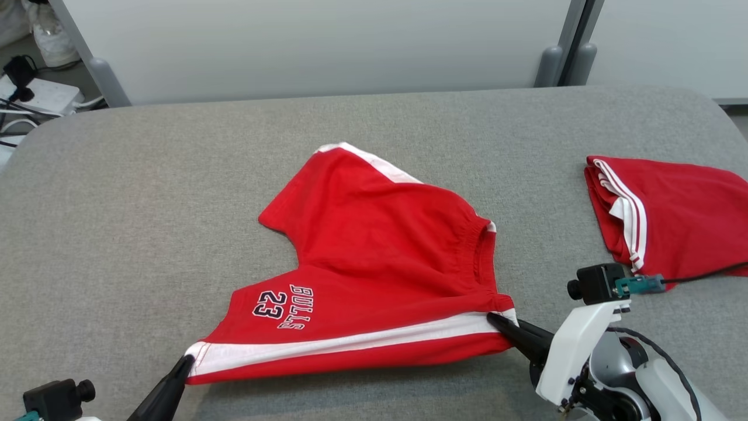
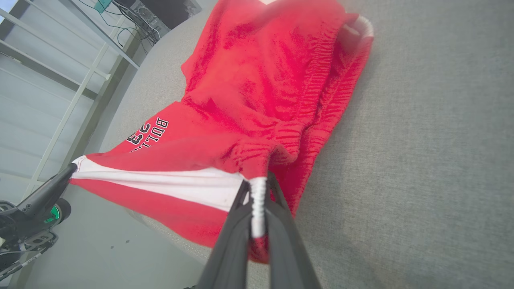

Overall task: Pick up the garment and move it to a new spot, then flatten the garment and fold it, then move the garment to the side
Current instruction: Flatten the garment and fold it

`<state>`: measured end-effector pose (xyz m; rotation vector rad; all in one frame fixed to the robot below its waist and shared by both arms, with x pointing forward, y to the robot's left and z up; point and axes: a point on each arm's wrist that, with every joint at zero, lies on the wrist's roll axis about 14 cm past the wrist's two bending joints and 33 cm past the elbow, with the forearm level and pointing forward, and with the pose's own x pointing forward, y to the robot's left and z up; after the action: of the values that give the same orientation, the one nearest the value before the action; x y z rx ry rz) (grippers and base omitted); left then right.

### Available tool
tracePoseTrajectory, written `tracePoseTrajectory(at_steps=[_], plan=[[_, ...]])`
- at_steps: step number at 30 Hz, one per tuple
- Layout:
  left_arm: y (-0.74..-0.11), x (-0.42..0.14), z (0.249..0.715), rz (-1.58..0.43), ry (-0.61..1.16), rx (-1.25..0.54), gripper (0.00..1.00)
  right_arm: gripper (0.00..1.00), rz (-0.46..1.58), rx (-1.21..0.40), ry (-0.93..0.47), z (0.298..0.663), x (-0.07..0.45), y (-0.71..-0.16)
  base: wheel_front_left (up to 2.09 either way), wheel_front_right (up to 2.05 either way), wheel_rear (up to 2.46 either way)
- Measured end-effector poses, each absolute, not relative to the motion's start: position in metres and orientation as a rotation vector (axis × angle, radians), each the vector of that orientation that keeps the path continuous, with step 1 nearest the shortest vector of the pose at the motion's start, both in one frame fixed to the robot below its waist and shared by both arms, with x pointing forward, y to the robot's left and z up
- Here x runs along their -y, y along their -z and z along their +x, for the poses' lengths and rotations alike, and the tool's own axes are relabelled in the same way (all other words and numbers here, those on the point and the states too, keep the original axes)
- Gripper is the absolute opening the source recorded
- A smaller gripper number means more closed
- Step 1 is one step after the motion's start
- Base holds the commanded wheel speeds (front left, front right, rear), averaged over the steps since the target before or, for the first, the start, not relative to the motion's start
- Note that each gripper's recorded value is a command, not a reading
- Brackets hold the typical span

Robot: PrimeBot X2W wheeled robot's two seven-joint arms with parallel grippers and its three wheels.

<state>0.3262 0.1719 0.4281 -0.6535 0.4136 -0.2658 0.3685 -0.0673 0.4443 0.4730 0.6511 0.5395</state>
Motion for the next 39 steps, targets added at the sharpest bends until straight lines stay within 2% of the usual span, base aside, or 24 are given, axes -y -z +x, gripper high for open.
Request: tracePoseTrajectory(at_steps=[6, 19, 25, 33, 39], plan=[[-0.440, -0.173, 0.322, -0.662, 0.261, -0.357, 0.00, 0.00, 0.485, -0.574, -0.576, 0.358, 0.056, -0.463, 0.00, 0.00, 0.00], [-0.444, -0.175, 0.314, -0.633, 0.280, -0.356, 0.00, 0.00, 0.486, -0.529, -0.641, 0.343, 0.036, -0.481, 0.00, 0.00, 0.00], [-0.463, -0.169, 0.314, -0.585, 0.373, -0.346, 0.00, 0.00, 0.453, -0.480, -0.703, 0.345, 0.020, -0.501, 0.00, 0.00, 0.00], [-0.523, -0.171, 0.337, -0.411, 0.547, -0.275, 0.00, 0.00, 0.367, -0.326, -0.820, 0.365, -0.004, -0.562, 0.00, 0.00, 0.00], [-0.562, -0.167, 0.336, -0.339, 0.651, -0.259, 0.00, 0.00, 0.357, -0.279, -0.898, 0.363, -0.019, -0.590, 0.00, 0.00, 0.00]])
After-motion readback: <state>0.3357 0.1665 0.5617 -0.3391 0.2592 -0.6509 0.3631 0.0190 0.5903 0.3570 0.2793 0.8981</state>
